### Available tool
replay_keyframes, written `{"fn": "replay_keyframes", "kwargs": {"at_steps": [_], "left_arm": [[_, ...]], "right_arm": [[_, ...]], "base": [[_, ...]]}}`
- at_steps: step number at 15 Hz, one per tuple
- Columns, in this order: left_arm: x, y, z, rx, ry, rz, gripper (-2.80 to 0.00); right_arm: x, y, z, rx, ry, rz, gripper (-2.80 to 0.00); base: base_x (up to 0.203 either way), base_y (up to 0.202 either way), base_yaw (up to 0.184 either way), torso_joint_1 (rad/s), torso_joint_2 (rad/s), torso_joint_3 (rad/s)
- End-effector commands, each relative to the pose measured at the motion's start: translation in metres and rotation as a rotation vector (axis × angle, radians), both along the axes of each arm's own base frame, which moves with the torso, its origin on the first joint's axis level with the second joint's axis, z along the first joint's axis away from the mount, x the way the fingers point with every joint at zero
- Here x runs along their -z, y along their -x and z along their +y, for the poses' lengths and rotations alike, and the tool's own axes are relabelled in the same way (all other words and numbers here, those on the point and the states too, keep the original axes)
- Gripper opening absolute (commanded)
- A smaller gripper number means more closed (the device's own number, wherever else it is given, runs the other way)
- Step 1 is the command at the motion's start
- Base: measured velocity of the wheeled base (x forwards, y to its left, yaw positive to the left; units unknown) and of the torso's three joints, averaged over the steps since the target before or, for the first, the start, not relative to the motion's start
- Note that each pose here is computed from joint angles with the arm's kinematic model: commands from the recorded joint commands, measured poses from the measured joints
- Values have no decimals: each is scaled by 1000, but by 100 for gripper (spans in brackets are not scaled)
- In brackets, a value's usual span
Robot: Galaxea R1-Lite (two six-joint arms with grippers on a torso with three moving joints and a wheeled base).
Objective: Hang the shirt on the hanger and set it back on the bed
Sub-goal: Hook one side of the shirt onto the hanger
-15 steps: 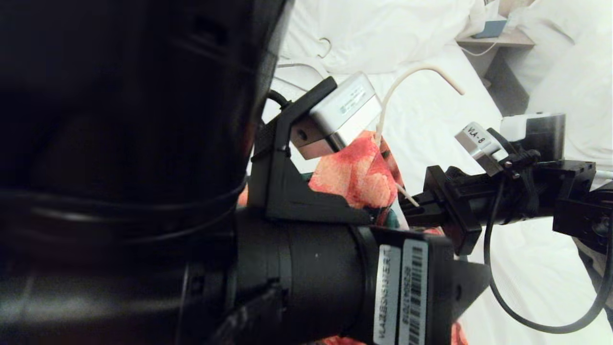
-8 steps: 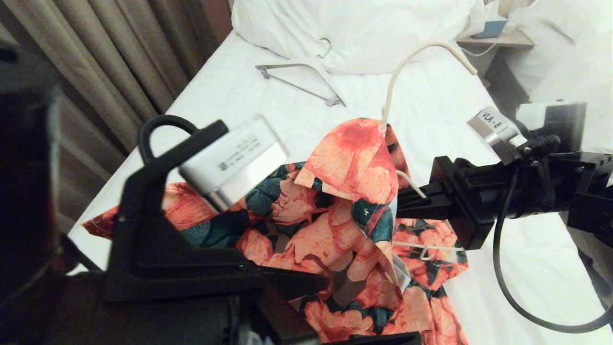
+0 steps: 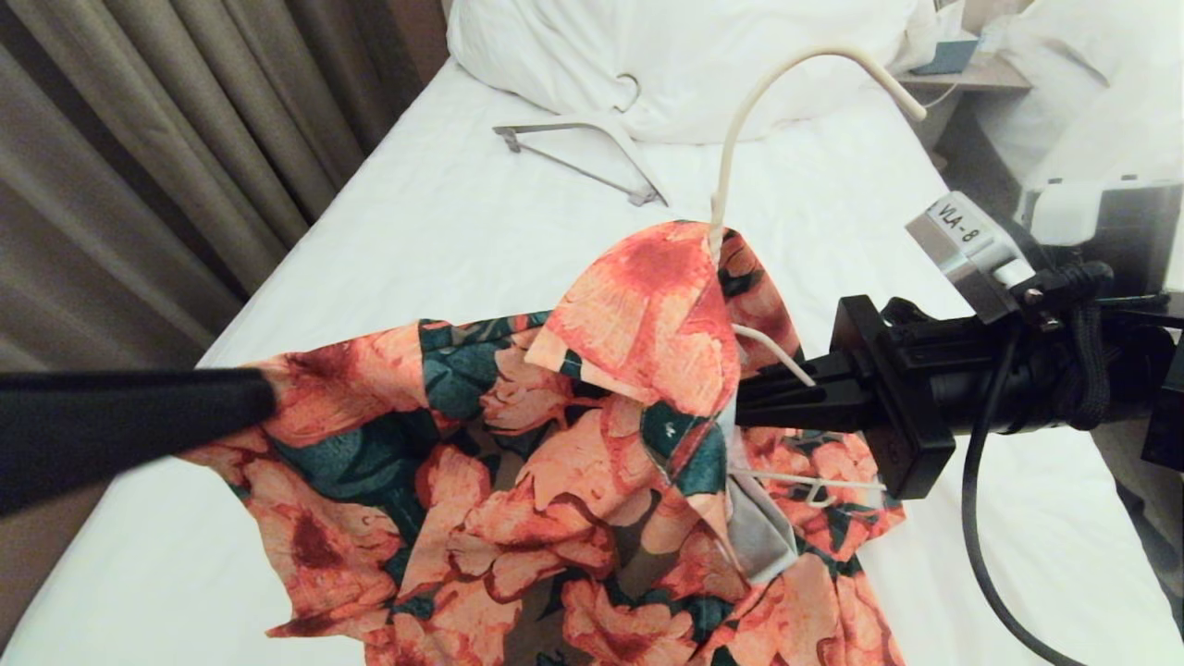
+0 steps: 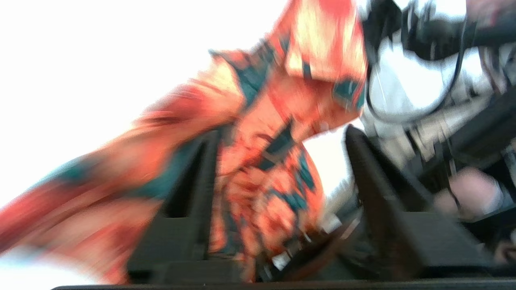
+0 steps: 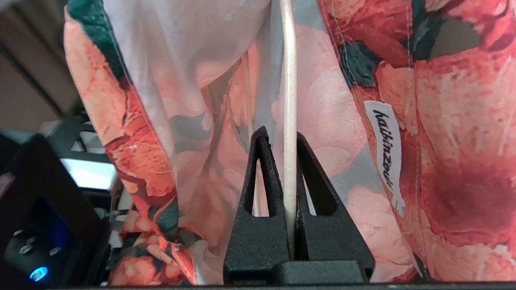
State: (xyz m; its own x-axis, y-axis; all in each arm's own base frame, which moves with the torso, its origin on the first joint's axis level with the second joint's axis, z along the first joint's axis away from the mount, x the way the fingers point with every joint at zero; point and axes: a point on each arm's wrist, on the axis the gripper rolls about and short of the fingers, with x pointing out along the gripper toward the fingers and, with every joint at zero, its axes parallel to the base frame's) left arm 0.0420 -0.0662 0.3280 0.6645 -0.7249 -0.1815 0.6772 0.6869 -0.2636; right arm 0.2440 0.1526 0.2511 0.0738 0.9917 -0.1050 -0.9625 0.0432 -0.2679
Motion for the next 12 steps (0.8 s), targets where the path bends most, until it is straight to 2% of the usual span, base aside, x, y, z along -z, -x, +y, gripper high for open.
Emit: {"fn": "replay_keyframes", "kwargs": {"at_steps": [1, 2, 4, 7, 11, 12], "left_arm": [[-19, 28, 55, -87, 115, -106, -280], [-22, 30, 59, -97, 116, -122, -280], [-21, 26, 52, -81, 94, -113, -280], [-22, 13, 28, 13, 28, -120, -280], [-21, -5, -4, 208, -126, -218, -280], [-18, -9, -9, 249, -182, -252, -280]], "right_arm": [[-1, 4, 4, -10, -1, -6, -280], [0, 4, 5, -14, 3, -1, -280], [1, 4, 6, -16, 4, 1, -280], [1, 6, 11, -33, 6, 6, -280], [4, 11, 18, -65, 17, 23, -280], [6, 12, 20, -73, 20, 28, -280]], "base": [[0, 0, 0, 0, 0, 0], [0, 0, 0, 0, 0, 0], [0, 0, 0, 0, 0, 0], [0, 0, 0, 0, 0, 0], [0, 0, 0, 0, 0, 0], [0, 0, 0, 0, 0, 0]]}}
